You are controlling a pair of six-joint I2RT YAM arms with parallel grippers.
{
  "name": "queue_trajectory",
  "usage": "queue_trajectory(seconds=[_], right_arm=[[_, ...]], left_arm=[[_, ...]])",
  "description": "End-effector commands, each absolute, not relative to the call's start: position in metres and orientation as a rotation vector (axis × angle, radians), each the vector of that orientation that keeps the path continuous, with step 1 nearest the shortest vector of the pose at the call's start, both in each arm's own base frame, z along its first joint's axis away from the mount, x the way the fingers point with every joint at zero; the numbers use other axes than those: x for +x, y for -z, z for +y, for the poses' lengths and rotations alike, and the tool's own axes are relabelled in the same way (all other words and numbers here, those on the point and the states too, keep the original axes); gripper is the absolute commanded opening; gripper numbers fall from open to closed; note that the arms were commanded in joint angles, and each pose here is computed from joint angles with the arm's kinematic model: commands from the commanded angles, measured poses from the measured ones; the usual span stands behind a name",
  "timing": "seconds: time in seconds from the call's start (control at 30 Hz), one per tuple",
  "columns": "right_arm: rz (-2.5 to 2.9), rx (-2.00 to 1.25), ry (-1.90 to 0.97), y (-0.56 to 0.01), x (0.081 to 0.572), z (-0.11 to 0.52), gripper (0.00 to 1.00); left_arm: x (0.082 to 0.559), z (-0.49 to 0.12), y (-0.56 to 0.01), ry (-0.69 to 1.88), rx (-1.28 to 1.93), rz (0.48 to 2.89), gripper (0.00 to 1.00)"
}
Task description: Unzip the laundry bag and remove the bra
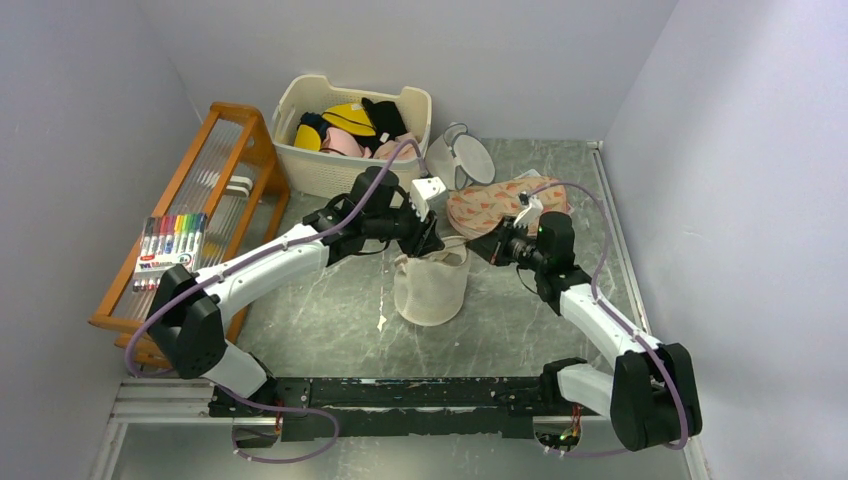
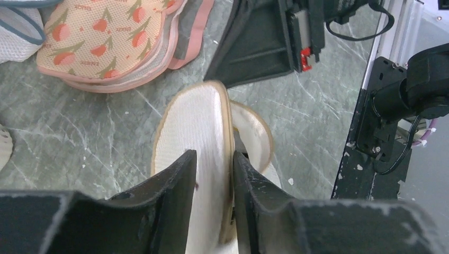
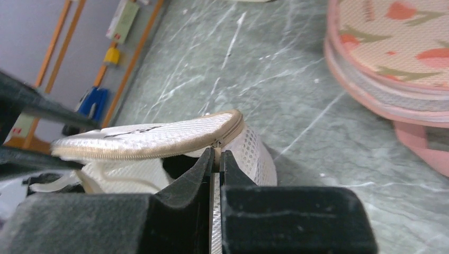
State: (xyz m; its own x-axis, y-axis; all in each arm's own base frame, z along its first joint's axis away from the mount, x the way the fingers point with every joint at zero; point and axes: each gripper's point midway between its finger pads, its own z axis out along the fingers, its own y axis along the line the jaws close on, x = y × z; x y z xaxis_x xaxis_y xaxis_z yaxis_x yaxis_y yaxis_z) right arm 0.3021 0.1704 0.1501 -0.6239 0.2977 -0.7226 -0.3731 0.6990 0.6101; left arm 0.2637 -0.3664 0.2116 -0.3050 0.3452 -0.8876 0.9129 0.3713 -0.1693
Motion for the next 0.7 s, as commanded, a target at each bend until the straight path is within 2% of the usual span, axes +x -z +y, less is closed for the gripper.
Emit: queue_trajectory(seconds=[0.0,0.07,0.13,0.17,0.23,0.37,0.53,0.67], right_arm=[[1.901,-0.239,-1.159,-0.179,0.279,0.195,0.00],[1.885,-0.278,-1.183,-0.186,0.273,0.201,0.00],[1.868,-0.306,-1.187,-0.194,0.269,0.206,0.00],[1.861,-0.315,-1.183,-0.197,0.268,0.208,0.00],[1.851,-0.324,-1.171,-0.201,0.266,0.211,0.00],[1.833,-0.345,-1.192,-0.210,0.261,0.221,0.00],[1.816,-0.348,-1.160,-0.219,0.257,0.228,0.00],[1.821,-0.298,-1.127,-0.222,0.260,0.224,0.00]], left_arm=[[0.264,-0.367,-0.245,0.925,1.072,1.748,0.48],[0.261,-0.366,-0.253,0.934,1.072,1.725,0.57],[0.259,-0.365,-0.260,0.935,1.070,1.708,0.76],[0.258,-0.364,-0.263,0.934,1.070,1.701,0.80],[0.257,-0.362,-0.267,0.929,1.066,1.692,0.81],[0.260,-0.360,-0.268,0.906,1.062,1.698,0.77],[0.252,-0.365,-0.265,0.899,1.105,1.724,0.78],[0.233,-0.375,-0.261,0.755,1.129,1.717,0.79]])
